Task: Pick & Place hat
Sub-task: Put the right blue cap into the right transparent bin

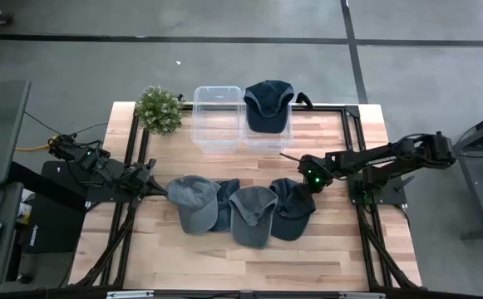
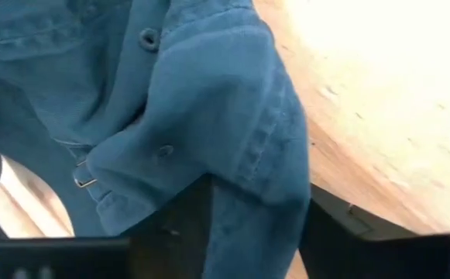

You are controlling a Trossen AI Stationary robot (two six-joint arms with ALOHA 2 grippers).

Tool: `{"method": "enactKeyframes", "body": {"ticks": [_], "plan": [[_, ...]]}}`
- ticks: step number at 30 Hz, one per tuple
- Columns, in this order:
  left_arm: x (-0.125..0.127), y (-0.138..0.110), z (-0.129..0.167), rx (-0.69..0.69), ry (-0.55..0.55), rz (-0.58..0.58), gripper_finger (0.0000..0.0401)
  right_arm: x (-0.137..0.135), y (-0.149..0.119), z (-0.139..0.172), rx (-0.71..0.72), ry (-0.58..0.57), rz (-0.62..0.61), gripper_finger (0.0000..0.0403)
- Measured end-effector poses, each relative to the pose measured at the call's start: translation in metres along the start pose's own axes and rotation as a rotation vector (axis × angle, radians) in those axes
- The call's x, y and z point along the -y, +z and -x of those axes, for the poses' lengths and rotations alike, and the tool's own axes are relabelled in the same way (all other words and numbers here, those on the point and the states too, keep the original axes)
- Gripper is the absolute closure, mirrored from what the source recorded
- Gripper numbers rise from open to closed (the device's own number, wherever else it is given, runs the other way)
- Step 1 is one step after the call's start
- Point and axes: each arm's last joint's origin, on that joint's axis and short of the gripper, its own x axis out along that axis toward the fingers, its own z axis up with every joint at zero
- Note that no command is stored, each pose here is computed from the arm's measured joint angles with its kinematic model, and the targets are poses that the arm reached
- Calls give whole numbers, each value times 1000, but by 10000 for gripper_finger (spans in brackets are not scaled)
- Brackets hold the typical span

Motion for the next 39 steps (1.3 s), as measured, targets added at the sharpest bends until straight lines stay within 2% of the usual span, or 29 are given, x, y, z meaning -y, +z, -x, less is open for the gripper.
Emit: {"method": "enactKeyframes", "body": {"ticks": [9,14,20,30,39], "plan": [[0,0,0,0,0,0,401,1,1,0,30,-22,66,392],[0,0,0,0,0,0,401,0,1,2,34,-12,91,398],[0,0,0,0,0,0,401,-8,0,20,97,28,110,400],[0,0,0,0,0,0,401,-22,-8,74,208,-20,202,402],[0,0,0,0,0,0,401,-38,-12,130,304,-119,320,402]]}}
